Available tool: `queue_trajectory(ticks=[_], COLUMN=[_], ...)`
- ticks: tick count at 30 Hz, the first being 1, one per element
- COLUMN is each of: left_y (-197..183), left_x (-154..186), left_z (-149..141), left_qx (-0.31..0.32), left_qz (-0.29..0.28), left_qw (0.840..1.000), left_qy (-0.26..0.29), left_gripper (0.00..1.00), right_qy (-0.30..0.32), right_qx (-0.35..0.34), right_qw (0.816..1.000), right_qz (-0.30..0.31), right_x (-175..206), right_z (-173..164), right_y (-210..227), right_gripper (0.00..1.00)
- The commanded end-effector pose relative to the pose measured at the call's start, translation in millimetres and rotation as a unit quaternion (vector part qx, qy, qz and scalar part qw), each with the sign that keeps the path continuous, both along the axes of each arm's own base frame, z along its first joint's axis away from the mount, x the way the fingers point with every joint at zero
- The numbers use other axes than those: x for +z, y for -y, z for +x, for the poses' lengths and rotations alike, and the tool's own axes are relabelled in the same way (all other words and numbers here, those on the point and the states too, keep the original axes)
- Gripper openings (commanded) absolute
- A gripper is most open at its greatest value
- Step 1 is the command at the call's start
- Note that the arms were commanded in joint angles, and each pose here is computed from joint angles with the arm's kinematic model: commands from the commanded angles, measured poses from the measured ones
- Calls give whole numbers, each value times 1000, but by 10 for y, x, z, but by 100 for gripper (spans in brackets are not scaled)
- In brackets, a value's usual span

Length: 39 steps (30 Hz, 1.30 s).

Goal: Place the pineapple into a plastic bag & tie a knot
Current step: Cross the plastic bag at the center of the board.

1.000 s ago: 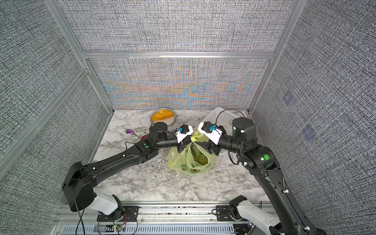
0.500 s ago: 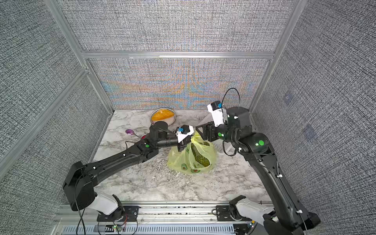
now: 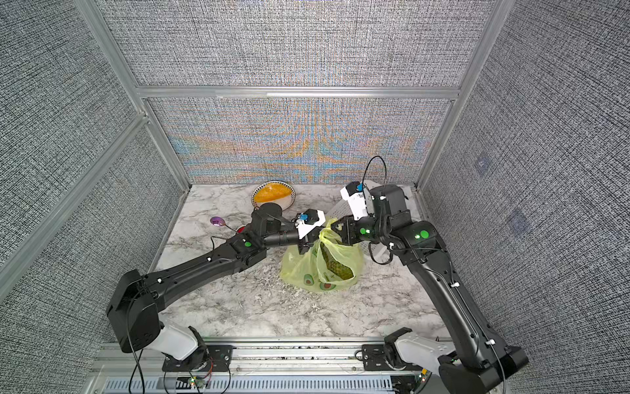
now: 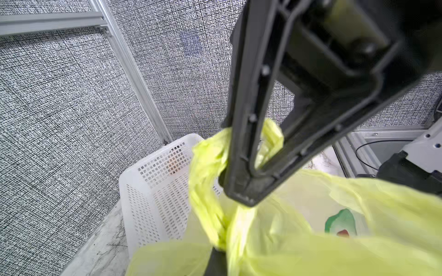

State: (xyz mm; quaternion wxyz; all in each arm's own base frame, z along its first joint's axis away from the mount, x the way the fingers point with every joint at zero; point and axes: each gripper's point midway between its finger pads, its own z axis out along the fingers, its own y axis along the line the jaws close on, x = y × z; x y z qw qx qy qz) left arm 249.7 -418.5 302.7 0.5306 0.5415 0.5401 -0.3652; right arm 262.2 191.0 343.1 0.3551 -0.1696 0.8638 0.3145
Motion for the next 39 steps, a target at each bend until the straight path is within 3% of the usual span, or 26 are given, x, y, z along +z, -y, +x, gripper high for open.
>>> queue_trajectory(ticks=[1, 5, 10, 15, 21, 24, 26, 34, 39], left_y=[-4, -88, -284, -392, -259, -176, -140, -158, -215], left_x=[91, 115, 199, 267, 370, 440, 475, 394, 408], left_z=[6, 7, -118, -340, -356, -351, -366, -280, -63], left_qx=[3, 22, 31, 5, -11, -23, -34, -9, 59], left_qz=[-13, -14, -6, 1, -6, -16, -22, -3, -13], left_qw=[1000, 1000, 999, 1000, 1000, 1000, 999, 1000, 998], left_qy=[0, 3, 15, 11, 15, 14, 11, 10, 7], left_gripper=[15, 50, 74, 85, 86, 82, 72, 0, 0], right_qy=[19, 16, 9, 4, 5, 5, 4, 21, 96], right_qx=[1, -8, -6, -3, 0, 0, -1, -17, -26], right_qw=[1000, 1000, 1000, 1000, 1000, 1000, 1000, 1000, 995], right_qz=[17, 16, 19, 21, 26, 26, 24, 4, -31], right_x=[75, 29, -19, -42, -29, -31, -40, 37, 388], right_z=[30, 80, 122, 125, 103, 96, 96, 105, 84], right_y=[-11, 31, 18, 18, 10, 12, 19, 117, 262], right_gripper=[0, 0, 0, 0, 0, 0, 0, 0, 0])
